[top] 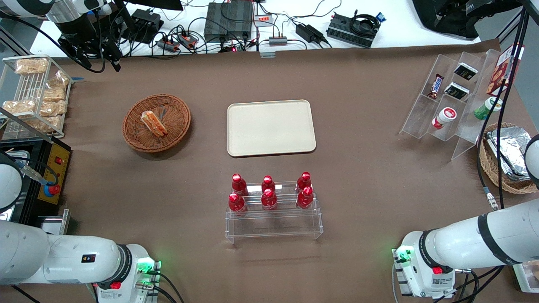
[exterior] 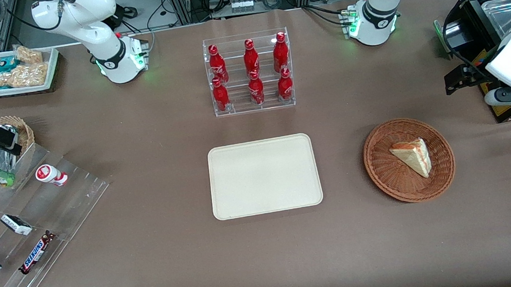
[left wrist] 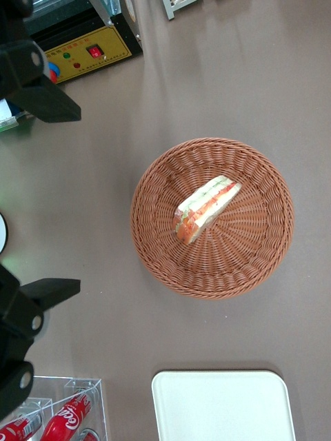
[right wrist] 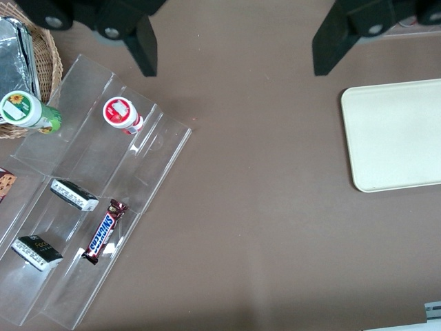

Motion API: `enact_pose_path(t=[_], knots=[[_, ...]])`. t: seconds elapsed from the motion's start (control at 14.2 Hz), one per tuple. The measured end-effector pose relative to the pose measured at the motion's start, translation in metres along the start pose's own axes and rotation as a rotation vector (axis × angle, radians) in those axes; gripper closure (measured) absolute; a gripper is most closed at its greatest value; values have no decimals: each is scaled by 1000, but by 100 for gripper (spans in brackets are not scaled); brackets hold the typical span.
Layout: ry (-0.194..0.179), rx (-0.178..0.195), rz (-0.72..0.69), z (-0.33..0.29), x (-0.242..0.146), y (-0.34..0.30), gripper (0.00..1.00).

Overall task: Place sandwich from basket to tray
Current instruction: 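Move the left gripper over the wicker basket toward the sandwich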

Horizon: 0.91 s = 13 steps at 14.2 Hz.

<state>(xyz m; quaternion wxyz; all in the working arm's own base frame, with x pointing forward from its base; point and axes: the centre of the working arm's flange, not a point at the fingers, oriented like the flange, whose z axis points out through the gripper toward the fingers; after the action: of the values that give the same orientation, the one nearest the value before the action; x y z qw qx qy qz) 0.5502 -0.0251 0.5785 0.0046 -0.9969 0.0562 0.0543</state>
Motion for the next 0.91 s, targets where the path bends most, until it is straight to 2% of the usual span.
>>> enact_pose_path(t=[0.7,0.91], knots=[[0,0,-3,0,0,-2,0],[-16,-1,-4,9,4,-2,0]])
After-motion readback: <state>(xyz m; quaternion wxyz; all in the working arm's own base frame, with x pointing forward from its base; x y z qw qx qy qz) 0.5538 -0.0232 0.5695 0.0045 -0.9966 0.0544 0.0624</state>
